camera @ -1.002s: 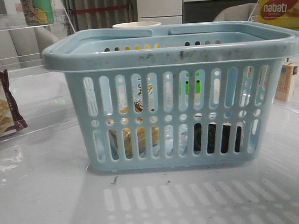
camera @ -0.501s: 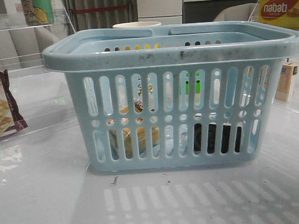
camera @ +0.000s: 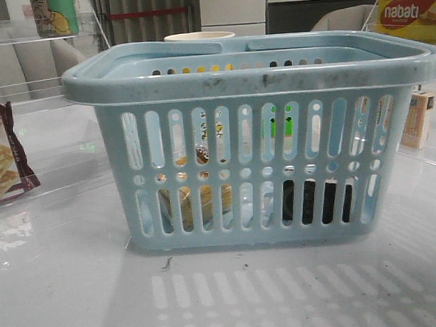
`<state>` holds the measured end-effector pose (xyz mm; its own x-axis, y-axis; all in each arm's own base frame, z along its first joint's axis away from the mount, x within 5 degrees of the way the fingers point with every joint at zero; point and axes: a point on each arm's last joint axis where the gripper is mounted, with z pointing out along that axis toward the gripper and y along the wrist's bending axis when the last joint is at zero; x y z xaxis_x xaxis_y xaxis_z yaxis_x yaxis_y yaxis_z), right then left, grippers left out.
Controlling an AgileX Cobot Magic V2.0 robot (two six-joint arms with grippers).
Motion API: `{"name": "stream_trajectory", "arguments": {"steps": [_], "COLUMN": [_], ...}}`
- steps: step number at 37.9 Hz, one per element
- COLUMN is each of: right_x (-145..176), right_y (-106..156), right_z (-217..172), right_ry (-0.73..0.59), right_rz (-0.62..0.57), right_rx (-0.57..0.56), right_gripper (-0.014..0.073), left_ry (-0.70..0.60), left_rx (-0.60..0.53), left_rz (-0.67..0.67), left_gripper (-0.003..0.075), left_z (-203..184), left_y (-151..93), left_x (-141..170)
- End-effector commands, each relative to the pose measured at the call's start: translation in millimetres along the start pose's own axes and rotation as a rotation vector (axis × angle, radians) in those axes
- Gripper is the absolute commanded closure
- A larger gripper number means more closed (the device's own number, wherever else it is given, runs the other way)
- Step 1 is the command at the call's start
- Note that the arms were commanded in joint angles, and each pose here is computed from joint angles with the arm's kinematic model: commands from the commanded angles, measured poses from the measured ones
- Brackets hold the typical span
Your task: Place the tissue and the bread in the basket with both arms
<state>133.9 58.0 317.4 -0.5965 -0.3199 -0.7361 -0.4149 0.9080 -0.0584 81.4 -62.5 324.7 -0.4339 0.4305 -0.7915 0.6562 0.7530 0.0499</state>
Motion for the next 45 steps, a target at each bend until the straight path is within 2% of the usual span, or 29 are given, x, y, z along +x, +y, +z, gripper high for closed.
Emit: {"name": "stream_trajectory", "arguments": {"steps": [1, 6, 8, 10, 14, 16, 19, 22, 29, 45], "right_x": [-11.9, -11.9, -11.8, -11.8, -11.8, -11.8, -11.8, -11.8, -11.7, -11.7], "right_y": [-2.1, -2.1, -2.1, -2.1, -2.1, -2.1, -2.1, -2.1, -2.1, -2.1], "right_z": [-6.2, -6.2, -6.1, -6.1, -6.1, -6.1, -6.1, -6.1, -6.1, -6.1], "right_ry": [-0.086, -0.086, -0.085, -0.085, -0.085, -0.085, -0.085, -0.085, -0.084, -0.084], "right_rz": [-0.007, -0.007, -0.007, -0.007, -0.007, -0.007, -0.007, -0.007, -0.007, -0.007], "right_rx": [0.014, 0.014, 0.014, 0.014, 0.014, 0.014, 0.014, 0.014, 0.014, 0.014], "right_gripper": [0.0540, 0.0540, 0.0540, 0.0540, 0.0540, 0.0540, 0.0540, 0.0540, 0.0540, 0.0540], "left_ry": [-0.107, -0.128, -0.157, -0.221, -0.467, -0.541, -0.611, -0.667, -0.742, -0.730], "left_rx": [-0.008, -0.005, -0.043, -0.125, -0.328, -0.434, -0.545, -0.605, -0.636, -0.632], "left_rz": [-0.012, -0.013, -0.030, -0.054, -0.110, -0.141, -0.181, -0.202, -0.188, -0.191], "left_gripper": [0.0629, 0.0629, 0.0629, 0.0629, 0.0629, 0.0629, 0.0629, 0.0629, 0.0629, 0.0629], "left_z": [-5.8, -8.3, -11.2, -13.2, -11.7, -8.3, -0.4, 7.5, 20.6, 21.1], "left_y": [0.7, -0.2, 2.8, 8.7, 17.5, 20.2, 21.3, 20.3, 20.7, 20.5], "left_x": [-13.9, -11.1, -4.1, 7.0, 39.7, 59.3, 85.5, 105.4, 123.9, 124.3]}}
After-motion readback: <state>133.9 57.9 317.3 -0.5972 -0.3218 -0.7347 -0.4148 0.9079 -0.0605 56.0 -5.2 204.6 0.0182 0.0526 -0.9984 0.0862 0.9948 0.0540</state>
